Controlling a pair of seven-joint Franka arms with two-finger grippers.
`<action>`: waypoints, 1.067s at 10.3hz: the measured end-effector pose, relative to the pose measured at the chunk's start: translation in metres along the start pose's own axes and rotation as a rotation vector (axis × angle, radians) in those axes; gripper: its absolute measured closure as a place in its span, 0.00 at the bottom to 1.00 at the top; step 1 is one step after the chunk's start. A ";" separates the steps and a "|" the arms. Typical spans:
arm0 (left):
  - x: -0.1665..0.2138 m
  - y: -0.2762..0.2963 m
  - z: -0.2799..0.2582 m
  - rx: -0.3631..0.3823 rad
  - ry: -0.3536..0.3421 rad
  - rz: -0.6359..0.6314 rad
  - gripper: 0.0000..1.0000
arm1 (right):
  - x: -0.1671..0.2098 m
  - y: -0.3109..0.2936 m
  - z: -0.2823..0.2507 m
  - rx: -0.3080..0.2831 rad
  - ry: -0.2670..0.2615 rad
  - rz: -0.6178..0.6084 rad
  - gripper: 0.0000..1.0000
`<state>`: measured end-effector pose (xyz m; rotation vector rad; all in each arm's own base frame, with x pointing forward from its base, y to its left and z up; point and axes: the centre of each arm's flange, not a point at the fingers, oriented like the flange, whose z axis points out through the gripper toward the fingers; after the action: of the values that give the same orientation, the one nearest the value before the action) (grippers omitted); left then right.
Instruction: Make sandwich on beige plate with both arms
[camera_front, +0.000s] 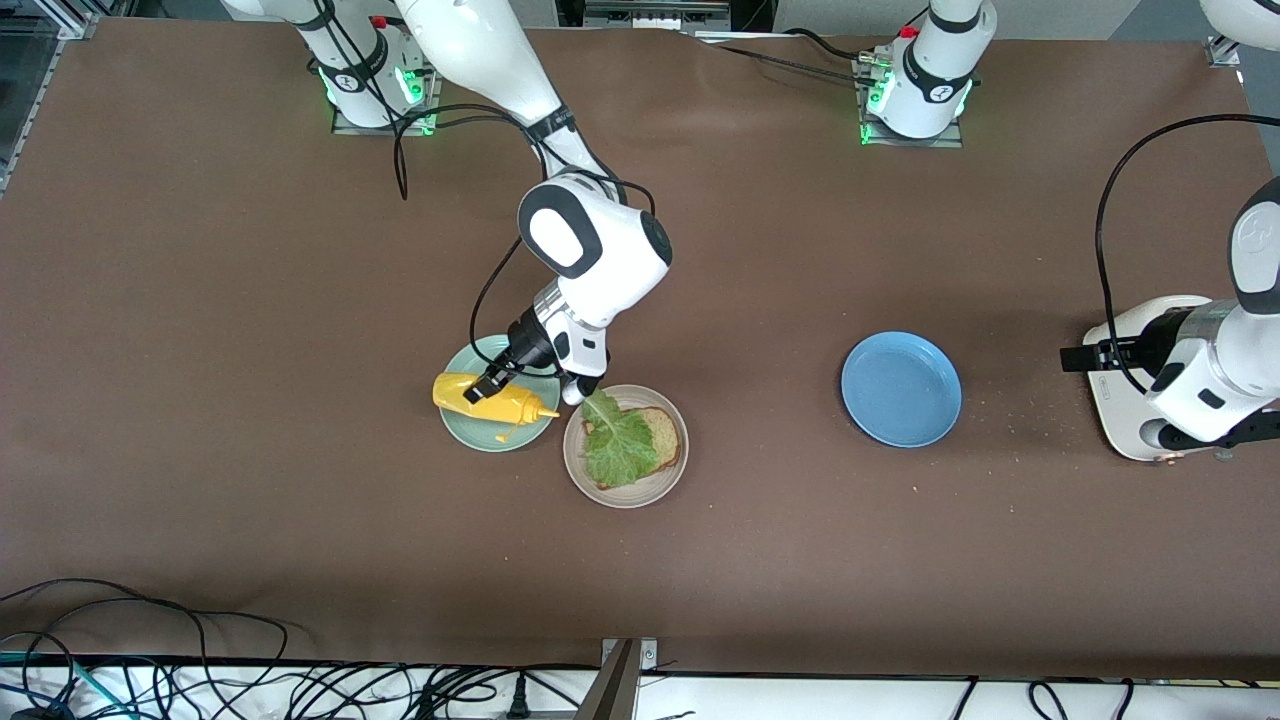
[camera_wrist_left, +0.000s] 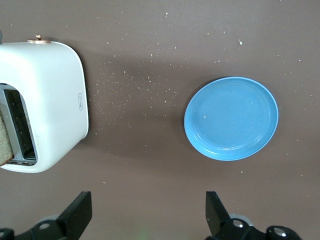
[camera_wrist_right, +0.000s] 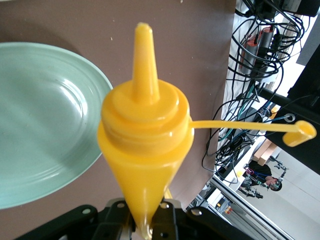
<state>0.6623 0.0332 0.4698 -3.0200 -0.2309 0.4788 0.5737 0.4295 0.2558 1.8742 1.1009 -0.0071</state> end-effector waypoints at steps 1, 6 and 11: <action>0.000 0.000 0.000 0.000 0.000 0.000 0.00 | 0.012 -0.010 0.002 -0.015 0.005 -0.005 0.85; 0.000 0.000 0.000 0.000 0.000 0.000 0.00 | 0.038 -0.022 0.006 -0.052 0.017 0.002 0.85; 0.000 0.000 0.000 0.000 0.000 0.000 0.00 | -0.033 0.129 0.024 0.246 0.077 0.036 0.85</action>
<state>0.6623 0.0329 0.4699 -3.0201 -0.2303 0.4787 0.6527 0.3689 0.3479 2.1280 1.1613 -0.0524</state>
